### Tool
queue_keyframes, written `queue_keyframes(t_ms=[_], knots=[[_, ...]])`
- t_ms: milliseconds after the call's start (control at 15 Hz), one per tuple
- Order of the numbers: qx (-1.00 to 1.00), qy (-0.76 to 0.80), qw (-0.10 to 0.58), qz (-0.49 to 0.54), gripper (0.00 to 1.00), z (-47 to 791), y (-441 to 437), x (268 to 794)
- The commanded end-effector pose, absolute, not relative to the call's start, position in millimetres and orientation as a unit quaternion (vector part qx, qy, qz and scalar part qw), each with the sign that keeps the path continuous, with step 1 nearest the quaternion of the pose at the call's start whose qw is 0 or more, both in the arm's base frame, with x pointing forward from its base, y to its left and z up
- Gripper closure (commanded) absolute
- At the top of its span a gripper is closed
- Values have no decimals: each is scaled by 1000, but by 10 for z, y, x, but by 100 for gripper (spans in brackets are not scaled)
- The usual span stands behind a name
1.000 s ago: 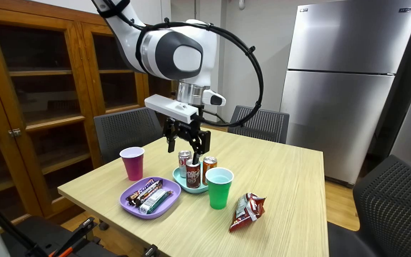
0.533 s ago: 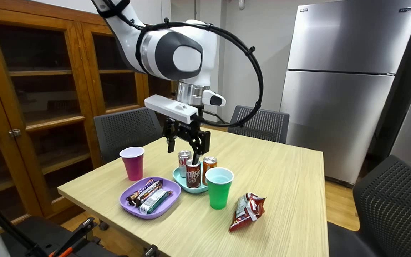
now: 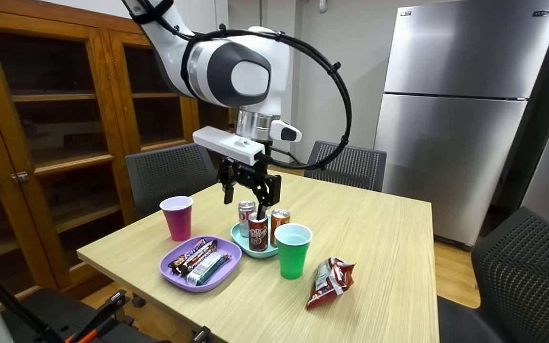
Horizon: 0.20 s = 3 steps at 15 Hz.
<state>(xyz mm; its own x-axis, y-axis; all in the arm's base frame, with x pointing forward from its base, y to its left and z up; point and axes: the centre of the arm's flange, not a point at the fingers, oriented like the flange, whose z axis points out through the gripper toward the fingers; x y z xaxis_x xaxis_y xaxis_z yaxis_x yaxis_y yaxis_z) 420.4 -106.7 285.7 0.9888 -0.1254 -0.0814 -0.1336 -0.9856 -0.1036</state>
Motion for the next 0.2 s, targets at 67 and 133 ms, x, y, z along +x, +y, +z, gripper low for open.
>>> queue_keyframes(t_ms=[67, 133], knots=[[-996, 65, 54, 37, 0, 2857, -1067, 4204], [-996, 65, 54, 37, 0, 2857, -1067, 4204]])
